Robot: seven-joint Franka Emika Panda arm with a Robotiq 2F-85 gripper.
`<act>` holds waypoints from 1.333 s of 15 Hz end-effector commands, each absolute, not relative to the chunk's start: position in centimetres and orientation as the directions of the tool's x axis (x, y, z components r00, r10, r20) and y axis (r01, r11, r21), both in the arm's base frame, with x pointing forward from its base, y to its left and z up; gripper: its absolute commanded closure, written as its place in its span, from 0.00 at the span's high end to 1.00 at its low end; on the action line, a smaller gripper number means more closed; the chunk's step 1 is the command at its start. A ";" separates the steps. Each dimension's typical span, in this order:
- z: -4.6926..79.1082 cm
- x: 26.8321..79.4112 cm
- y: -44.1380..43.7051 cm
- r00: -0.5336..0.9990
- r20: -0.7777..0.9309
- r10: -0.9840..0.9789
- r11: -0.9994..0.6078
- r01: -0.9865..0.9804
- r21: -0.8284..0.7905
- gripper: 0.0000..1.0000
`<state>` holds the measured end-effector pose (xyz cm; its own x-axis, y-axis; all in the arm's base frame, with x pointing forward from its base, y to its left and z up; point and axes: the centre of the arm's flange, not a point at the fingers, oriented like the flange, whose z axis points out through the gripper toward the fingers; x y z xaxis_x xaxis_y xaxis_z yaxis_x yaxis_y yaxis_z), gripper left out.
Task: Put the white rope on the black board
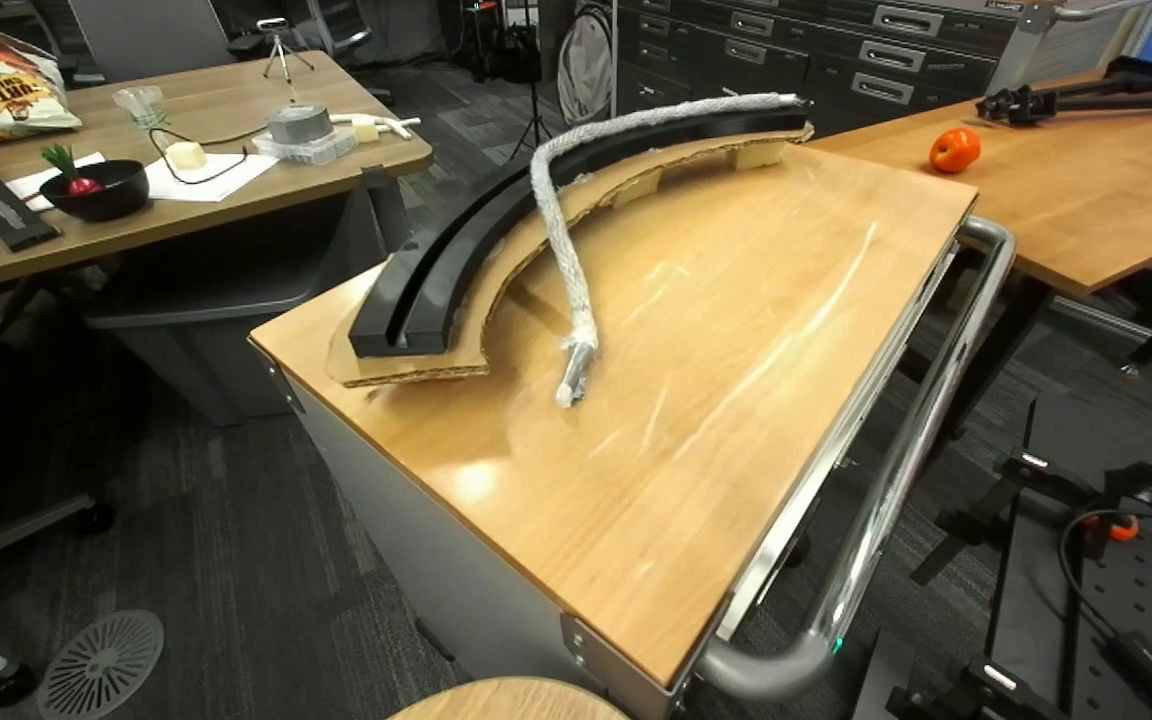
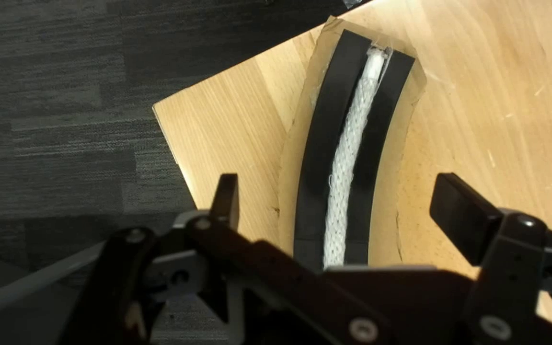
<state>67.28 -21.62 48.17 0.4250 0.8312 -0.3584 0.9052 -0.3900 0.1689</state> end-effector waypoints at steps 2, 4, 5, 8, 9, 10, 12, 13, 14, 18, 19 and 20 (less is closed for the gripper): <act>47.1 67.4 -21.7 0.449 -0.383 0.807 -0.412 0.893 0.179 1.00; 47.5 67.7 -20.6 0.429 -0.364 0.827 -0.352 0.899 0.260 1.00; 48.4 68.1 -19.6 0.400 -0.332 0.854 -0.304 0.903 0.305 1.00; 51.4 68.8 -15.8 0.331 -0.277 0.902 -0.204 0.893 0.402 1.00; 52.3 68.9 -14.2 0.301 -0.259 0.918 -0.169 0.887 0.429 1.00; 52.9 69.0 -12.8 0.268 -0.240 0.933 -0.135 0.880 0.454 1.00; 53.2 69.3 -9.7 0.183 -0.203 0.962 -0.065 0.875 0.480 1.00; 52.6 69.4 -8.4 0.140 -0.179 0.974 -0.036 0.872 0.488 1.00; 51.7 69.3 -7.1 0.097 -0.150 0.984 -0.010 0.870 0.493 1.00; 45.6 67.8 -2.3 -0.084 -0.039 0.996 0.092 0.863 0.497 1.00; 44.5 66.8 -1.3 -0.134 -0.022 0.991 0.127 0.864 0.487 1.00; 43.5 66.0 -0.4 -0.185 -0.009 0.983 0.168 0.867 0.469 1.00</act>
